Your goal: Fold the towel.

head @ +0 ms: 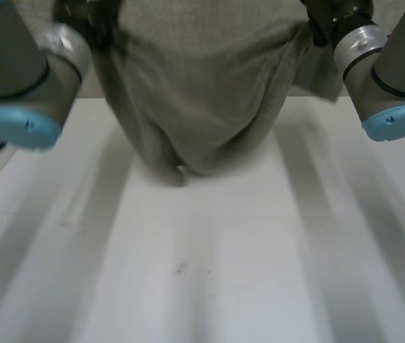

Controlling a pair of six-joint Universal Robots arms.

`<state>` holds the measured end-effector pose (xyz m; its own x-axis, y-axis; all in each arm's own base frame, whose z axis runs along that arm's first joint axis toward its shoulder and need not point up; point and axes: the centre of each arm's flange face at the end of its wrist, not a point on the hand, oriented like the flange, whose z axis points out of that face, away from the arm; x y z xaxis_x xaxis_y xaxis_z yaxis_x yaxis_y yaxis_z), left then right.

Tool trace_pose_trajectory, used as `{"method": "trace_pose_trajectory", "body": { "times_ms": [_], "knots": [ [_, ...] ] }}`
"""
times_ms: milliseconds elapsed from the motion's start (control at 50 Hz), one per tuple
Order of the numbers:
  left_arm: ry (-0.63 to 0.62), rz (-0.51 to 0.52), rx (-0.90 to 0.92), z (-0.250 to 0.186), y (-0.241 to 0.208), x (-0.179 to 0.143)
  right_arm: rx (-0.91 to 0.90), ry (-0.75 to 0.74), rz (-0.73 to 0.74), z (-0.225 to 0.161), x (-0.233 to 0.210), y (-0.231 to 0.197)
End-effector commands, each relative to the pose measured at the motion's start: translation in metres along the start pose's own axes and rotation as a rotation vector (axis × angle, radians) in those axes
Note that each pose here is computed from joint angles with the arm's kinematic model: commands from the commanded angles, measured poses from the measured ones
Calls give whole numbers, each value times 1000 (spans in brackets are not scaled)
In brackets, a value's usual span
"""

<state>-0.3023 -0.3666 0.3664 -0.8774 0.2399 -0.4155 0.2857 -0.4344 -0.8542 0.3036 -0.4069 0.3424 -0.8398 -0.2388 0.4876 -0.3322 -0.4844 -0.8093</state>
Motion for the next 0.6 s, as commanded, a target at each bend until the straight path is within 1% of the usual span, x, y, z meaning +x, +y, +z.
{"method": "trace_pose_trajectory", "body": {
  "times_ms": [20,40,60,80,100,120,140,160,180,200,220,240,260,280,300,320,340,360,380,500,600],
  "knots": [
    [-144,-61,167,16,-33,-21,-113,-72,-9,-25,-14,18],
    [-110,-62,94,10,-14,-12,-113,-72,-9,-25,-14,18],
    [-109,-62,94,10,-14,-12,-151,-114,-15,-33,-21,26],
    [-67,-60,11,1,7,-1,-151,-115,-15,-34,-21,26],
    [-26,-56,-80,-11,30,9,-184,-163,-27,-42,-29,35],
    [-26,-56,-81,-11,30,9,-212,-222,-41,-51,-38,44],
    [3,-54,-150,-23,47,17,-212,-223,-41,-51,-38,44],
    [35,-52,-219,-38,65,26,-242,-281,-60,-61,-48,55],
    [35,-52,-220,-38,65,26,-273,-339,-82,-71,-57,67],
    [59,-51,-278,-52,82,33,-308,-389,-108,-83,-66,80],
    [76,-49,-329,-66,97,37,-308,-390,-108,-83,-66,80],
    [88,-47,-372,-80,109,41,-345,-432,-146,-95,-74,93],
    [89,-47,-373,-80,110,41,-381,-478,-190,-108,-82,105],
    [104,-45,-406,-94,118,44,-381,-478,-191,-108,-82,105],
    [116,-43,-432,-107,124,48,-408,-522,-237,-120,-88,115],
    [116,-43,-433,-107,124,48,-429,-562,-280,-132,-93,122],
    [125,-40,-449,-117,128,50,-430,-563,-280,-132,-93,122],
    [125,-40,-449,-117,128,50,-445,-594,-317,-142,-96,127],
    [130,-38,-460,-126,129,51,-460,-619,-343,-150,-98,130],
    [141,-43,-477,-150,120,48,-494,-623,-353,-164,-82,124],
    [149,-45,-492,-169,114,46,-520,-654,-334,-188,-67,103]
  ]
}}
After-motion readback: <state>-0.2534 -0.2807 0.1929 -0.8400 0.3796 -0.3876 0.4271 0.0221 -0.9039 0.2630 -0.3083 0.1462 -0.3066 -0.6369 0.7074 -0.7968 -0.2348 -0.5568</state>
